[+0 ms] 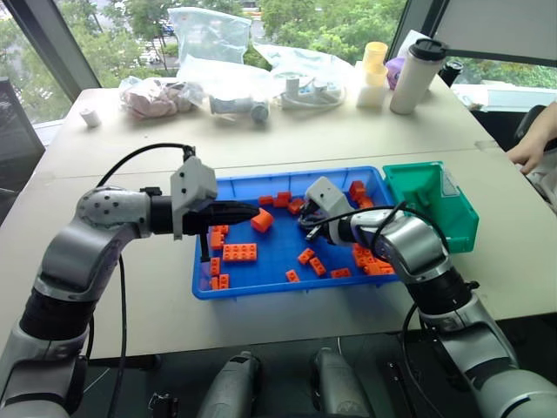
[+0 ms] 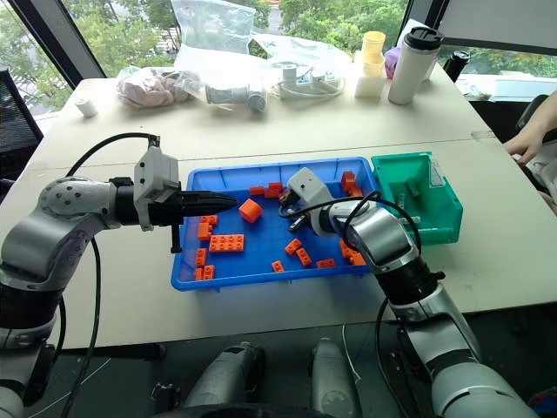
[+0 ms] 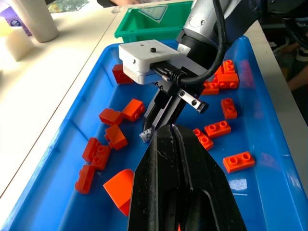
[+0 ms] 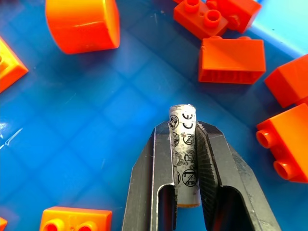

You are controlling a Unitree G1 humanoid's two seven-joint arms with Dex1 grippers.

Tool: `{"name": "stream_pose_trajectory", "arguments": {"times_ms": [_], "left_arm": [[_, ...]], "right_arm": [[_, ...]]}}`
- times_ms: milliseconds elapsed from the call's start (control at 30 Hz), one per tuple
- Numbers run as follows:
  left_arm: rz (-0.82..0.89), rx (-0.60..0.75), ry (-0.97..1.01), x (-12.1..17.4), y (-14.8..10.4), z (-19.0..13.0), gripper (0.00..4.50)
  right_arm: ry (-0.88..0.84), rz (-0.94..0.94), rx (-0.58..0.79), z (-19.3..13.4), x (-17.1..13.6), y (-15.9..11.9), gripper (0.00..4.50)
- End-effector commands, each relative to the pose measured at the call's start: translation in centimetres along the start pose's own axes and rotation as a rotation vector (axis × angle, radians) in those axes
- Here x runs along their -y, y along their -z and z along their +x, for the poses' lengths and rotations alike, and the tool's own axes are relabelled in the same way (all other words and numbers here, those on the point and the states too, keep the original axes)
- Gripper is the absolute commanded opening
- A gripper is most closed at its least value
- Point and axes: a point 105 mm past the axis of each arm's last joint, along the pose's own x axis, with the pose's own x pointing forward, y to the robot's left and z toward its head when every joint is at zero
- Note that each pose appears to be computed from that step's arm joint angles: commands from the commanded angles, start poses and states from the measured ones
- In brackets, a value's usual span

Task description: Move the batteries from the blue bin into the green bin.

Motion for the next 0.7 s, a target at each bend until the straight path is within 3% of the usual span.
{"name": "stream_pose_trajectory", "arguments": {"times_ms": [33,133,267,400,567,700], "left_arm": [[0.045,0.017,-0.018,-0.1,-1.0,-0.5,0.00],[0.026,0.026,-0.005,0.2,-1.0,-0.4,0.00],[0.016,0.035,0.017,0.4,-1.0,-0.1,0.00],[0.013,0.043,0.034,0.5,-1.0,0.2,0.00],[0.012,0.052,0.043,0.6,-1.1,0.4,0.00],[-0.002,0.070,0.048,0.5,-1.6,0.5,0.00]], "right_arm": [[0.106,-0.044,0.143,-3.6,2.6,-3.8,0.04],[0.296,0.027,0.258,-8.7,7.8,-6.0,0.04],[0.513,0.083,0.236,-14.3,13.3,-3.8,0.04],[0.573,0.109,0.136,-16.2,14.7,-0.2,0.04],[0.531,0.123,0.050,-16.2,14.0,3.1,0.04],[0.489,0.108,0.042,-16.2,13.2,3.4,1.95]]}}
